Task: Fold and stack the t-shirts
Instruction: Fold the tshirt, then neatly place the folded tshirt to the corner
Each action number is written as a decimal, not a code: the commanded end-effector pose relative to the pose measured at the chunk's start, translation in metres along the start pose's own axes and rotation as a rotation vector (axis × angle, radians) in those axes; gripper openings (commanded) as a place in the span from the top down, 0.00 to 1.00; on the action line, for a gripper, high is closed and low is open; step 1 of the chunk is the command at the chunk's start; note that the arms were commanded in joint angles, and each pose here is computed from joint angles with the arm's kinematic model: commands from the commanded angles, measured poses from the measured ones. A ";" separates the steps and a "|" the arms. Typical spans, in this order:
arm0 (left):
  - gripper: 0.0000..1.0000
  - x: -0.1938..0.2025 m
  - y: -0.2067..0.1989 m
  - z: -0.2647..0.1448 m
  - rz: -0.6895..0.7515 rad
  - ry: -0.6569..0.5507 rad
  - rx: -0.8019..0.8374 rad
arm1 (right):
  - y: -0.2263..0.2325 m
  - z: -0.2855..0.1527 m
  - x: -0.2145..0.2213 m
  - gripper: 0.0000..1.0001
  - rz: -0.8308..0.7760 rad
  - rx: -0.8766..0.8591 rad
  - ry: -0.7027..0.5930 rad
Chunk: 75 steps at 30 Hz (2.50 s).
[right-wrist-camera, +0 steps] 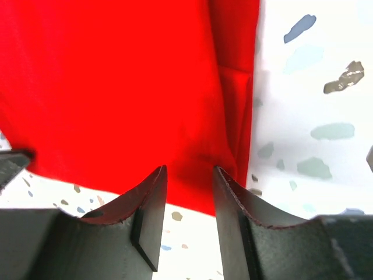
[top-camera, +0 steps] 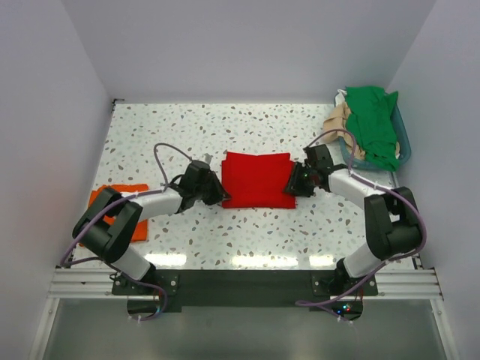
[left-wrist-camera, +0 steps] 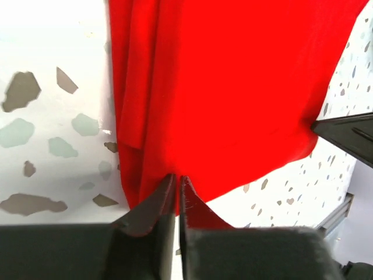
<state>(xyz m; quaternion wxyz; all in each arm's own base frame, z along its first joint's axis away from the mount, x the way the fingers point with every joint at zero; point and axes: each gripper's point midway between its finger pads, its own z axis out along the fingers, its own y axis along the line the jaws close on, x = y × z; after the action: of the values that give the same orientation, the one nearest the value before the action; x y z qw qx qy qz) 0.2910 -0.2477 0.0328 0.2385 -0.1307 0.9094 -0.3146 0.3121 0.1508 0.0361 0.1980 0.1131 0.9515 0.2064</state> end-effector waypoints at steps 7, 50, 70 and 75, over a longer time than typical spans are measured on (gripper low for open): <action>0.50 -0.069 -0.031 -0.010 0.117 -0.087 0.041 | 0.032 -0.033 -0.058 0.56 -0.084 -0.018 -0.123; 0.36 -0.055 0.013 0.045 0.123 0.196 0.074 | 0.029 0.039 -0.153 0.65 0.026 -0.040 -0.051; 1.00 -0.116 -0.005 0.014 -0.106 -0.082 -0.179 | 0.087 -0.047 -0.153 0.61 0.016 -0.156 -0.246; 1.00 -0.168 0.025 -0.022 -0.278 -0.165 -0.241 | 0.104 -0.068 -0.131 0.62 -0.032 -0.186 -0.262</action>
<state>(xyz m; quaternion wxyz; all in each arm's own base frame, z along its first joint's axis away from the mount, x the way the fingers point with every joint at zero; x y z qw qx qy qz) 0.3915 -0.2011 0.0500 0.2077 -0.2220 0.9218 -0.2405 0.4254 0.1743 0.1764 0.3244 0.1074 0.9000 0.2707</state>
